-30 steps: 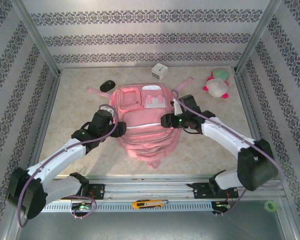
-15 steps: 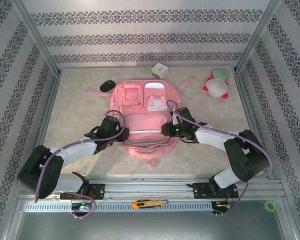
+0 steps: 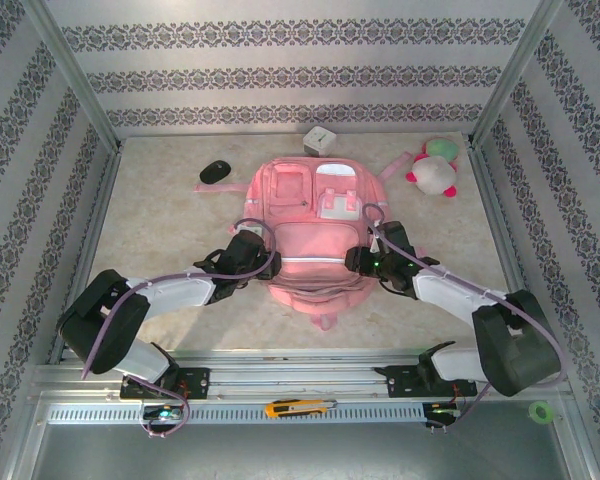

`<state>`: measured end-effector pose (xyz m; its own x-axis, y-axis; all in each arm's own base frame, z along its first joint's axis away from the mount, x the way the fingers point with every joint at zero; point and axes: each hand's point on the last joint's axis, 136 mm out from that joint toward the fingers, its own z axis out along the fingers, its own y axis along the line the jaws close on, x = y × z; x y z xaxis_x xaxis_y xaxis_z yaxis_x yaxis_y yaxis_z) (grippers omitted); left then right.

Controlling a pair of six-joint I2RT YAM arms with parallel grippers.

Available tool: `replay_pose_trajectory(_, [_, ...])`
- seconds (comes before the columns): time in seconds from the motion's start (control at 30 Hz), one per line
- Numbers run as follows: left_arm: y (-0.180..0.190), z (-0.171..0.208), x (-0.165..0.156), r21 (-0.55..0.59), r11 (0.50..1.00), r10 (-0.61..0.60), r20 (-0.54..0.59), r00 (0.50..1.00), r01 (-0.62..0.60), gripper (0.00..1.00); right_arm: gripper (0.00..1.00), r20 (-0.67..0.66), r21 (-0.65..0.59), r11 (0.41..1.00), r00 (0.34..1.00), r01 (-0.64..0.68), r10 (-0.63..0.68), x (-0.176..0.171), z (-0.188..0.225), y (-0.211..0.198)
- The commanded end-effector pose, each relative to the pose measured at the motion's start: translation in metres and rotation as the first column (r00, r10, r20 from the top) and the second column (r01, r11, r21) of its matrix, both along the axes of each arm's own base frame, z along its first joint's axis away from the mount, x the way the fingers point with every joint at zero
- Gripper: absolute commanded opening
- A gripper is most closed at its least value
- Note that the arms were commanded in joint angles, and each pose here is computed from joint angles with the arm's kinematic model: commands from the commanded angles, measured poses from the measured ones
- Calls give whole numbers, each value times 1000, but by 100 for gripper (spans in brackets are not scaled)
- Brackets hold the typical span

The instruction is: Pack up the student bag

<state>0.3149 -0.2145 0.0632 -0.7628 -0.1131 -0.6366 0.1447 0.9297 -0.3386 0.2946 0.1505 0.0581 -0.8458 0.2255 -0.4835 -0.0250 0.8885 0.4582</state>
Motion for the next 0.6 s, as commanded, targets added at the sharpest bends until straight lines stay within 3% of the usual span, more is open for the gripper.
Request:
replay_pose_trajectory(0.0, [1,5,1,47,999,-9,15,1000,9,52,45,-83,-45,999,997,-8,5,-21,-14,-11])
replay_pose_trajectory(0.17, [8,33,8,73,997,-2,81,997,-4,59,47,-28,-23,1000,1000,-11,10,-17,12,-12])
replay_pose_trajectory(0.33, [41,91,17,153,986,37,220,975,-72,71,56,101,-34,999,995,8,-4,-9,70,-31])
replay_pose_trajectory(0.43, [74,141,18,195,969,76,361,929,-155,75,59,228,-63,996,973,62,-46,-2,116,-57])
replay_pose_trajectory(0.57, [123,195,8,252,918,127,544,830,-306,83,62,401,-91,987,912,130,-83,-2,173,-87])
